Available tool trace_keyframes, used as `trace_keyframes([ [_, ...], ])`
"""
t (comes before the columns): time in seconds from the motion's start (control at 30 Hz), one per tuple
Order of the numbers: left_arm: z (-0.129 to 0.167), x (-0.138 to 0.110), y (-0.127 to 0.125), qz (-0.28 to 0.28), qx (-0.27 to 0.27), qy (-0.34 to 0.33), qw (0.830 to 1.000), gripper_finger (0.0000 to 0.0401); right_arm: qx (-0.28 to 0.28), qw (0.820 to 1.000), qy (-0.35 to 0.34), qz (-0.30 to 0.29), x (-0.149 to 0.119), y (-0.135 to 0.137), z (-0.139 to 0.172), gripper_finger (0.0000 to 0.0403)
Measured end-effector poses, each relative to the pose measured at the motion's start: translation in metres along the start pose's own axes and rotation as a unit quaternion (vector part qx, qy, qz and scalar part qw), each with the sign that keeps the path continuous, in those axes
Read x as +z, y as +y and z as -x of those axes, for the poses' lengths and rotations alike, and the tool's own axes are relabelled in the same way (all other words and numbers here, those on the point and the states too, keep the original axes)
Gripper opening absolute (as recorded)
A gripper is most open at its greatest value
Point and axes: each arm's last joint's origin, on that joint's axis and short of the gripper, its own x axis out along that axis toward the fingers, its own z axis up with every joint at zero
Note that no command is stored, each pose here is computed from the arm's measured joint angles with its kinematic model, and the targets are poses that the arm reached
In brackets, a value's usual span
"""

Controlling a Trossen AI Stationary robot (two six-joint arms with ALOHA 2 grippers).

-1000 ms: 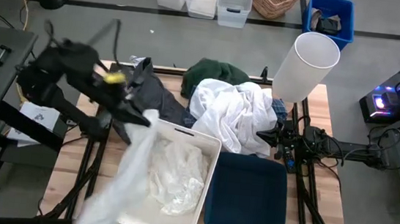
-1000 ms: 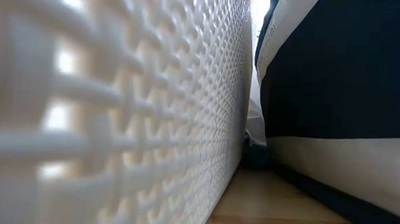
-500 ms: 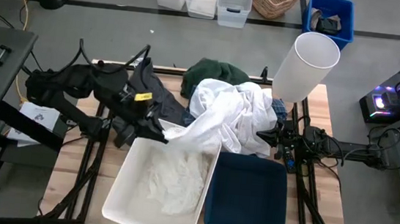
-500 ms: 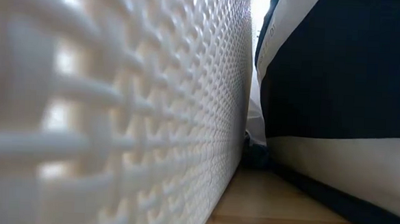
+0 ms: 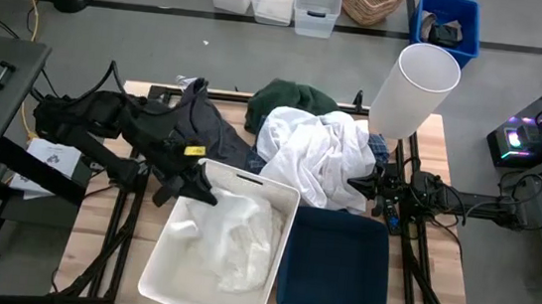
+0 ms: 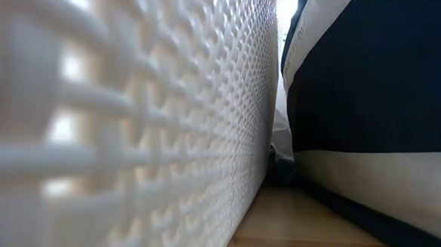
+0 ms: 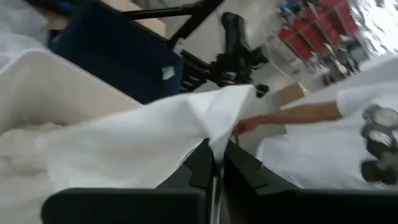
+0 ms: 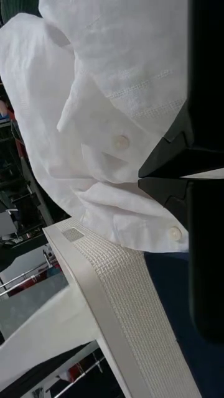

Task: Sort clothes
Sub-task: Put the white pants into the white laundry bin, then put the white polo shirt into the laundry bin

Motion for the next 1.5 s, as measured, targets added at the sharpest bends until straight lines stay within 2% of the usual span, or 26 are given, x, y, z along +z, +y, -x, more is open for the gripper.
trace_keyframes([
  [0.13,-0.002,0.002,0.001,0.006,0.003,-0.006,1.000,0.0057,0.000,1.000,0.000,0.000,0.000,0.000,0.000,0.0000],
  [0.33,-0.018,0.007,0.007,0.010,0.027,-0.011,1.000,0.0143,0.000,1.000,0.000,0.000,0.000,0.000,0.000,0.0000],
  [0.53,-0.043,0.007,0.017,-0.015,0.023,0.052,0.998,0.0221,-0.001,1.000,0.003,0.000,0.000,0.000,0.000,0.0000],
  [0.7,-0.054,0.001,0.028,-0.072,0.057,0.100,0.991,0.0246,-0.001,1.000,0.003,0.000,0.000,0.000,0.000,0.0000],
  [0.83,-0.058,0.008,0.037,-0.146,0.128,0.062,0.979,0.0245,-0.001,1.000,0.003,0.000,0.000,0.000,0.000,0.0000],
  [0.93,-0.068,0.028,0.058,-0.177,0.196,0.013,0.964,0.0244,-0.001,1.000,0.003,0.000,0.000,0.000,0.000,0.0000],
  [1.03,-0.085,0.060,0.092,-0.181,0.222,-0.041,0.957,0.0244,-0.001,1.000,0.003,0.000,0.000,0.000,0.000,0.0000],
  [1.1,-0.099,0.081,0.120,-0.162,0.226,-0.077,0.958,0.0244,-0.001,1.000,0.003,0.000,0.000,0.000,0.000,0.0000],
  [1.17,-0.112,0.096,0.152,-0.114,0.219,-0.095,0.964,0.0243,-0.001,1.000,0.003,0.000,0.000,0.000,0.000,0.0000],
  [1.3,-0.139,0.106,0.211,-0.041,0.218,-0.059,0.973,0.0243,-0.001,1.000,0.003,0.000,0.000,0.000,0.000,0.0000],
  [1.4,-0.157,0.104,0.234,-0.020,0.233,-0.029,0.972,0.0243,-0.001,1.000,0.003,0.000,0.000,0.000,0.000,0.0000],
  [1.5,-0.171,0.101,0.252,-0.011,0.272,-0.015,0.962,0.0243,-0.001,1.000,0.003,0.000,0.000,0.000,0.000,0.0000],
])
